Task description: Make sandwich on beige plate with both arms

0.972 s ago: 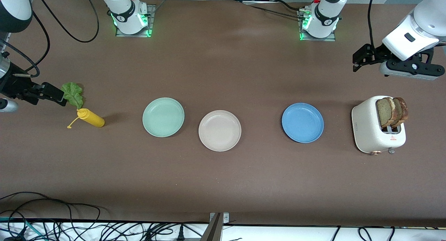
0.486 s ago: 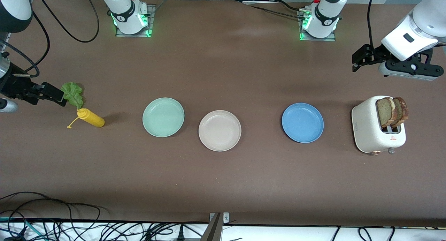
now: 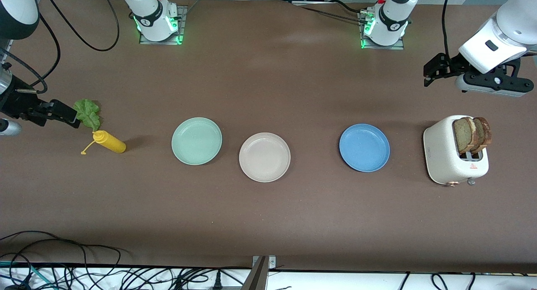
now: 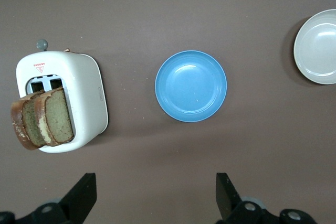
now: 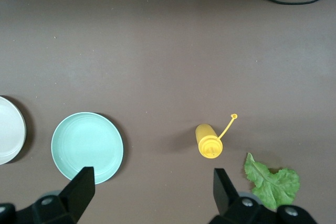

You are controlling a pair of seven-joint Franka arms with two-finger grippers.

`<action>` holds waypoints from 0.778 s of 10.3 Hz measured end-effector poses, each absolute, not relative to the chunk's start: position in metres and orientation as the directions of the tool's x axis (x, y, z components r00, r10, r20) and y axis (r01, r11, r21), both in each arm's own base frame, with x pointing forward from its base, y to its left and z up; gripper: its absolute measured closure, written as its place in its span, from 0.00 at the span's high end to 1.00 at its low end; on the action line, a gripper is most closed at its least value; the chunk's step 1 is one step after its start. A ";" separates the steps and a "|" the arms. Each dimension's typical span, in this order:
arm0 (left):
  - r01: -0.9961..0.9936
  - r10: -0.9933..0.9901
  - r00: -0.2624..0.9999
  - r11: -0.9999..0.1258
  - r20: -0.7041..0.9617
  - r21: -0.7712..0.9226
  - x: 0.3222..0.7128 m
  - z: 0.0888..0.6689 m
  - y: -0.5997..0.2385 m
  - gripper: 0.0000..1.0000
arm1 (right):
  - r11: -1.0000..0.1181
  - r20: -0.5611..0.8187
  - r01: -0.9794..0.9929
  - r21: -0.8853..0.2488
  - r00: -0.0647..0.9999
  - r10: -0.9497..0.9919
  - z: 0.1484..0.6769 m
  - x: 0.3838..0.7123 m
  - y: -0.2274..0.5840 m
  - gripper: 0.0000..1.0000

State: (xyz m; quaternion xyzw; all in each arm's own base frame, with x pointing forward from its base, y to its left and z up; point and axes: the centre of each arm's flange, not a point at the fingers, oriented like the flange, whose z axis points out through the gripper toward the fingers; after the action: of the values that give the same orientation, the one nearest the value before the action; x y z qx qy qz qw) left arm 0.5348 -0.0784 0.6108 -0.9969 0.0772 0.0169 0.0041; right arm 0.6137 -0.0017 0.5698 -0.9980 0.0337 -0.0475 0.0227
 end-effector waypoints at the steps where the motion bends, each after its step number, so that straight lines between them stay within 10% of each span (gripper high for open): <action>1: -0.154 -0.154 0.988 -0.988 -0.034 -0.006 0.535 0.611 -0.078 1.00 | -0.997 0.093 -0.065 -0.049 0.993 -0.070 0.570 0.614 -0.002 1.00; 8: -0.154 -0.154 0.988 -0.988 -0.016 -0.005 0.536 0.619 -0.079 1.00 | -0.997 0.090 -0.066 -0.048 0.993 -0.070 0.568 0.615 -0.002 1.00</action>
State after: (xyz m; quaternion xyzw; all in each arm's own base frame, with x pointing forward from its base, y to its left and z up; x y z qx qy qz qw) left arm 0.5361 -0.0785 0.6188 -0.9970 0.0772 0.0080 0.0034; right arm 0.6146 -0.0018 0.5676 -0.9981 0.0343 -0.0457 0.0225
